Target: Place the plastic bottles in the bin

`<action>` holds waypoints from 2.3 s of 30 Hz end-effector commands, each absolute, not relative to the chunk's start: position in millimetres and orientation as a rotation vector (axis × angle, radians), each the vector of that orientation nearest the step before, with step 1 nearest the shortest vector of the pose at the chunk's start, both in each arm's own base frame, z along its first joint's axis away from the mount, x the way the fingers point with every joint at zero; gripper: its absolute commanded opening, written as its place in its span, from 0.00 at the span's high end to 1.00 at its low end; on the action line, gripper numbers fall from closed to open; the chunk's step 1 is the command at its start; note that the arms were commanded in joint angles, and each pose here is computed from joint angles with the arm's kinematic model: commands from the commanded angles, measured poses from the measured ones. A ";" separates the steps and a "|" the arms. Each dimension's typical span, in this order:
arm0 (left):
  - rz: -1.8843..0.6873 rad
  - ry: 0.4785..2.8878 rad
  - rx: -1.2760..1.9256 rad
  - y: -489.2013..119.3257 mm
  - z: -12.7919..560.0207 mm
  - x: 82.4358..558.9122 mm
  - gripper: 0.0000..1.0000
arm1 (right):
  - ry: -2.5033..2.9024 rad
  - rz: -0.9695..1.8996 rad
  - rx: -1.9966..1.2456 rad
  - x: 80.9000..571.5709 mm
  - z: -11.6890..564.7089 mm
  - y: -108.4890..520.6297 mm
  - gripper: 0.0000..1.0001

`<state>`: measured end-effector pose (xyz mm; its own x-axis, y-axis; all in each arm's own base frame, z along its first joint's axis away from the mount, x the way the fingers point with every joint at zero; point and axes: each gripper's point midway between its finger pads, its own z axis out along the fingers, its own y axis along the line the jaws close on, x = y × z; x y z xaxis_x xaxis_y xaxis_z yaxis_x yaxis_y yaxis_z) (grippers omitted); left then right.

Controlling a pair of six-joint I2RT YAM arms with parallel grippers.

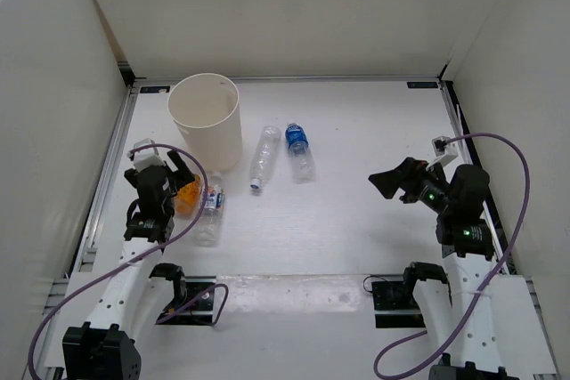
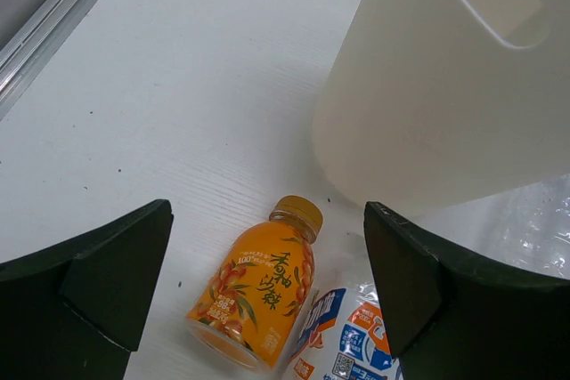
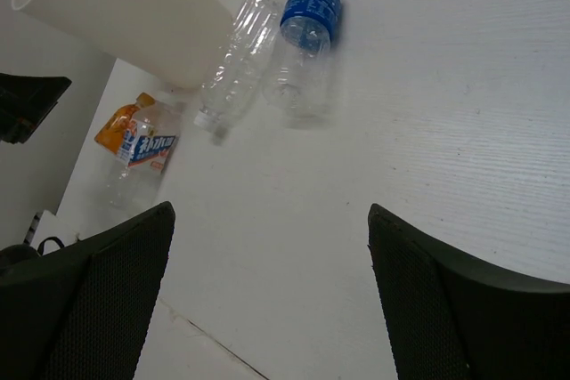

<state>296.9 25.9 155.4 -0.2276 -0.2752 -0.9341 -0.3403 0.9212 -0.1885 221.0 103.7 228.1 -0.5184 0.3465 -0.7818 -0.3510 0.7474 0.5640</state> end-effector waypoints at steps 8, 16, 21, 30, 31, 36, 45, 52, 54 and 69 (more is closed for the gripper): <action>0.066 1.794 -0.476 29.0 167.5 299.4 0.00 | 1.905 0.853 -0.003 217.3 233.7 100.6 0.10; 0.065 1.795 -0.477 28.7 167.6 299.3 0.00 | 1.898 0.850 -0.047 217.0 235.8 103.0 0.10; 0.141 1.786 -0.579 44.7 162.2 292.0 0.00 | 1.918 0.702 -0.179 209.0 237.4 113.3 0.10; -0.039 1.915 -0.642 25.0 146.5 292.7 0.00 | 1.895 0.373 -0.264 223.1 246.3 139.0 0.10; -0.056 1.915 -0.618 22.2 148.1 295.9 0.00 | 1.916 0.390 -0.348 218.8 246.2 163.9 0.10; -0.125 1.911 -0.573 16.1 159.6 292.7 0.00 | 1.947 0.259 -0.287 233.3 275.1 177.2 0.10; -0.141 1.850 -0.585 20.7 167.4 285.4 0.00 | 2.172 0.833 -0.211 297.9 260.4 214.6 0.10; -0.137 1.900 -0.611 23.1 158.5 289.3 0.00 | 2.399 0.648 -0.264 358.1 205.8 248.1 0.10; -0.142 1.895 -0.614 22.9 159.6 289.7 0.00 | 2.396 0.630 -0.266 375.7 213.2 252.9 0.10; -0.161 1.881 -0.637 24.8 160.3 291.4 0.00 | 2.706 0.445 -0.322 445.9 94.3 272.1 0.10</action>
<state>285.2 24.2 145.2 -0.3005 -0.4914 -0.8175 -0.3675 0.8506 -0.3762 444.8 274.7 89.2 -0.8980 -0.1411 -0.4168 -0.2722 0.9224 0.2741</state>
